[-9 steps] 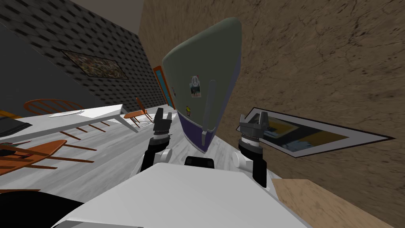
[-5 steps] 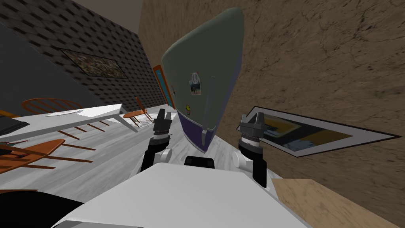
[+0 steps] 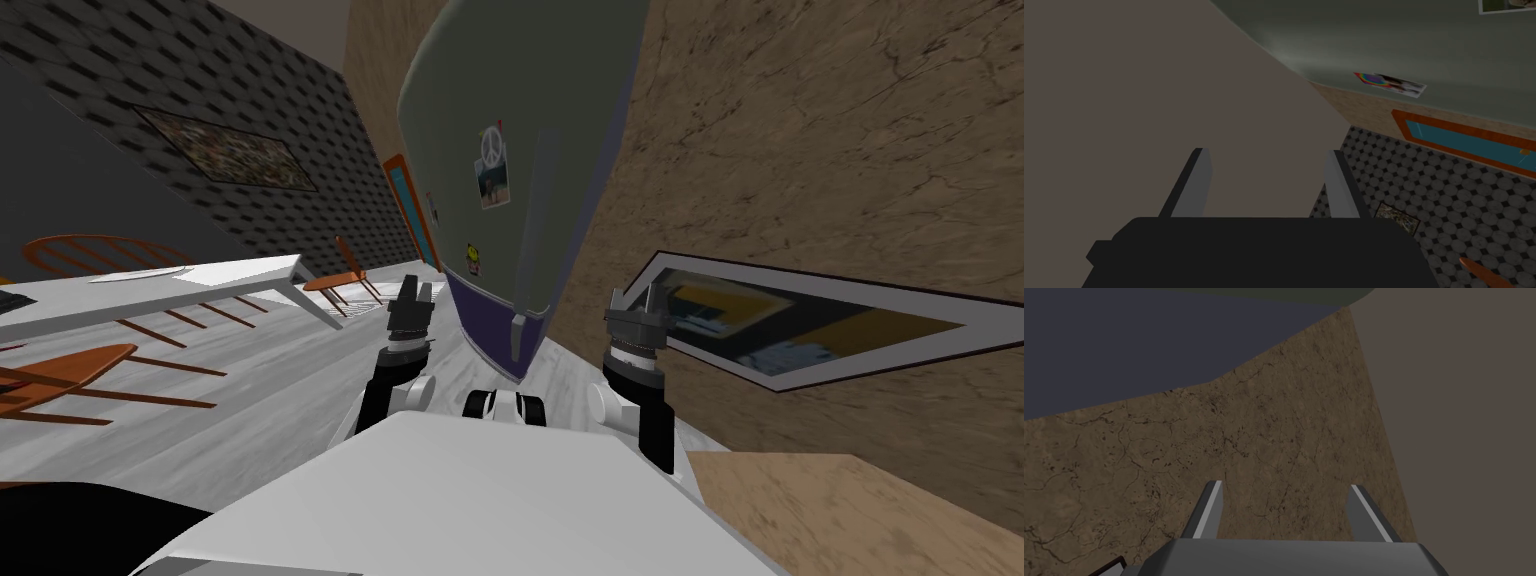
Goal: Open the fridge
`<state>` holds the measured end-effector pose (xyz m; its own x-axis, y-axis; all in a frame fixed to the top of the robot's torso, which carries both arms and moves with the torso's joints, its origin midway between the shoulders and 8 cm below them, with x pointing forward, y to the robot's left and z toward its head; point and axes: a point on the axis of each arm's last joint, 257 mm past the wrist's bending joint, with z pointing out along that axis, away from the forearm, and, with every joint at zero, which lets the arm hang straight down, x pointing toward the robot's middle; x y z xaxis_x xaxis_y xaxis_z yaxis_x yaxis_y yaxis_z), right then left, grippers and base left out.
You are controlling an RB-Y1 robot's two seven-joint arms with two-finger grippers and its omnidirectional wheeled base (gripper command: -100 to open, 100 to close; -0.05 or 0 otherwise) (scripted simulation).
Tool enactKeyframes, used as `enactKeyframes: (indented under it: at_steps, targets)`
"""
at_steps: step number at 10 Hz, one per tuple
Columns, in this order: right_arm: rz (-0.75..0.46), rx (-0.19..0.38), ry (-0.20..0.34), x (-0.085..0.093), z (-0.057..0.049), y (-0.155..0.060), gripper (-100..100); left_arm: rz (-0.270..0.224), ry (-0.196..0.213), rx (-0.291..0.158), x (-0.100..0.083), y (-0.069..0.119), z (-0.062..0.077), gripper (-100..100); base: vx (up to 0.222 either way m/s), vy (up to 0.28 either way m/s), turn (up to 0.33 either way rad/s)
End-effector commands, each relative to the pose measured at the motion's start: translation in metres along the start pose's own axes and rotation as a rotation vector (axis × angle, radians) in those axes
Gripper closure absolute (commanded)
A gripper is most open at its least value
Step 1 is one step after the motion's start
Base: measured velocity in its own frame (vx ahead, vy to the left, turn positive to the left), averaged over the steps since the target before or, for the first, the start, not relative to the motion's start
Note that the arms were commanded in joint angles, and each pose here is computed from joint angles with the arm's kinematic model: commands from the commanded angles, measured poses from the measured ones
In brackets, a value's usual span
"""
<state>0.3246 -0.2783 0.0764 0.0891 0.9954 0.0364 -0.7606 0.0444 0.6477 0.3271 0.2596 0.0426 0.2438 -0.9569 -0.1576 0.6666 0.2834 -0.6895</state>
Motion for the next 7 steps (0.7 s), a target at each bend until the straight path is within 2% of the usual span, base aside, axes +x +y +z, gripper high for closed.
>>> enactKeyframes:
  at_steps: [1,5,6,7]
  targets:
    - [0.0,0.0,0.0,0.0,0.0,0.0,0,0.013,0.045,-0.006,0.006,0.003,-0.002,-100,0.006,-0.008,-0.014]
    - [0.0,0.001,0.0,0.0,0.0,0.0,0,0.045,0.144,-0.057,0.019,0.017,-0.008,-100,0.008,-0.035,-0.028]
    - [0.0,0.001,0.0,0.0,0.0,0.0,0,0.057,0.17,-0.095,0.022,0.025,-0.011,-100,0.018,-0.067,-0.087]
    - [0.0,0.001,0.0,0.0,0.0,0.0,0,0.062,0.178,-0.116,0.023,0.03,-0.013,-100,0.032,-0.091,-0.058]
